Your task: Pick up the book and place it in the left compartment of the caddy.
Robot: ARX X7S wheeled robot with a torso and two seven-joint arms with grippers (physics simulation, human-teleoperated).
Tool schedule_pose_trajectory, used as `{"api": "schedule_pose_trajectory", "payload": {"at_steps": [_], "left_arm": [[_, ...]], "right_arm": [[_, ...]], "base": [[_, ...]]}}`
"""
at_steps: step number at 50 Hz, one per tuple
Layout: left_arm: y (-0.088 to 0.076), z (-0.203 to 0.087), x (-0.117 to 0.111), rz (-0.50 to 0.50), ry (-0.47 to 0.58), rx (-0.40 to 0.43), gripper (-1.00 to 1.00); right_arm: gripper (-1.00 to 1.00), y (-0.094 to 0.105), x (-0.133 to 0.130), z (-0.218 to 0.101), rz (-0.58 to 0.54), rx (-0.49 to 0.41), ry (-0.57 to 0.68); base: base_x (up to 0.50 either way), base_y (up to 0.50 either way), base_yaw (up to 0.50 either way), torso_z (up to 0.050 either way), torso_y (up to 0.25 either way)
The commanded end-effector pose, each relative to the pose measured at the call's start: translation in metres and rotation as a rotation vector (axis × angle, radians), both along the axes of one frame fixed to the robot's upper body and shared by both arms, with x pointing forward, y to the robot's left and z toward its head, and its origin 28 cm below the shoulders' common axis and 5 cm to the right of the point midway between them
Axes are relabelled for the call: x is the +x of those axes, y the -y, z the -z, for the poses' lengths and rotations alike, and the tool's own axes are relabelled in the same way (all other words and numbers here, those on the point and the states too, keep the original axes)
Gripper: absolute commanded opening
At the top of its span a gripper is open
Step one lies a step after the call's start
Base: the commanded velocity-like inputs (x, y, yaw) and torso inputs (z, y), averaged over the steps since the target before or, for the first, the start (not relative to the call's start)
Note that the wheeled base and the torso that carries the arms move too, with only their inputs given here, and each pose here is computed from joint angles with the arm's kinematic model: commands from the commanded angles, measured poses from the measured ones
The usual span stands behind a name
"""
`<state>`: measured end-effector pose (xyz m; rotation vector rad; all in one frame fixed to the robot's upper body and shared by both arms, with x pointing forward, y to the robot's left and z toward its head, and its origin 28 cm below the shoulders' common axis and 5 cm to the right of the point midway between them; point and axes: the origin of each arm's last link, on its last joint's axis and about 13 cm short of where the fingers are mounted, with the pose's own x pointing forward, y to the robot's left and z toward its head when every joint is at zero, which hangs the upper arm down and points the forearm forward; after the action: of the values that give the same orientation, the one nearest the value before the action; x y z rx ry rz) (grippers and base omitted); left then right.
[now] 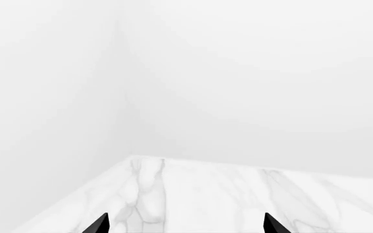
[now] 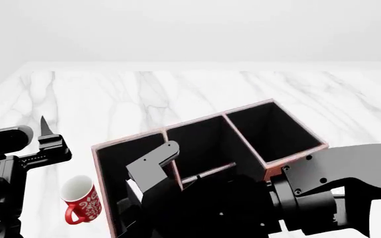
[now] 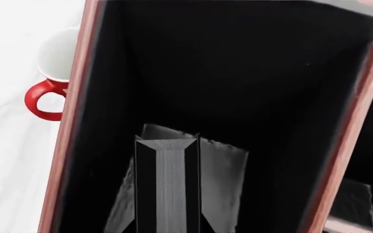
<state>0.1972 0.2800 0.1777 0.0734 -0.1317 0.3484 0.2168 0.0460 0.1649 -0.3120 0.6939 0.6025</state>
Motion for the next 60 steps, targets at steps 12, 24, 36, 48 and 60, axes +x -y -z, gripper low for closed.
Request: {"api": "schedule_pose_trajectory", "payload": {"at_steps": [12, 24, 36, 48, 60], "left_arm": [[0.0, -0.001, -0.001, 0.0, 0.001, 0.0, 1.0], [0.0, -0.001, 0.0, 0.001, 0.001, 0.001, 1.0], [0.0, -0.001, 0.0, 0.002, 0.0, 0.002, 1.0], [-0.001, -0.002, -0.002, -0.003, -0.001, 0.003, 1.0], [0.001, -0.003, -0.003, 0.001, 0.004, 0.006, 1.0]], "right_arm": [[1.0, -0.002, 0.004, -0.006, -0.024, 0.023, 0.054], [1.0, -0.002, 0.004, -0.01, -0.035, 0.026, 0.066], [1.0, 0.0, 0.003, -0.014, -0.043, 0.042, 0.088], [1.0, 0.026, -0.01, -0.079, 0.007, 0.111, 0.23], [1.0, 0.067, -0.025, -0.121, 0.037, 0.251, 0.34]], "base": [[0.0, 0.0, 0.0, 0.0, 0.001], [0.0, 0.0, 0.0, 0.0, 0.0], [0.0, 0.0, 0.0, 0.0, 0.0], [0.0, 0.0, 0.0, 0.0, 0.0], [0.0, 0.0, 0.0, 0.0, 0.0]]}}
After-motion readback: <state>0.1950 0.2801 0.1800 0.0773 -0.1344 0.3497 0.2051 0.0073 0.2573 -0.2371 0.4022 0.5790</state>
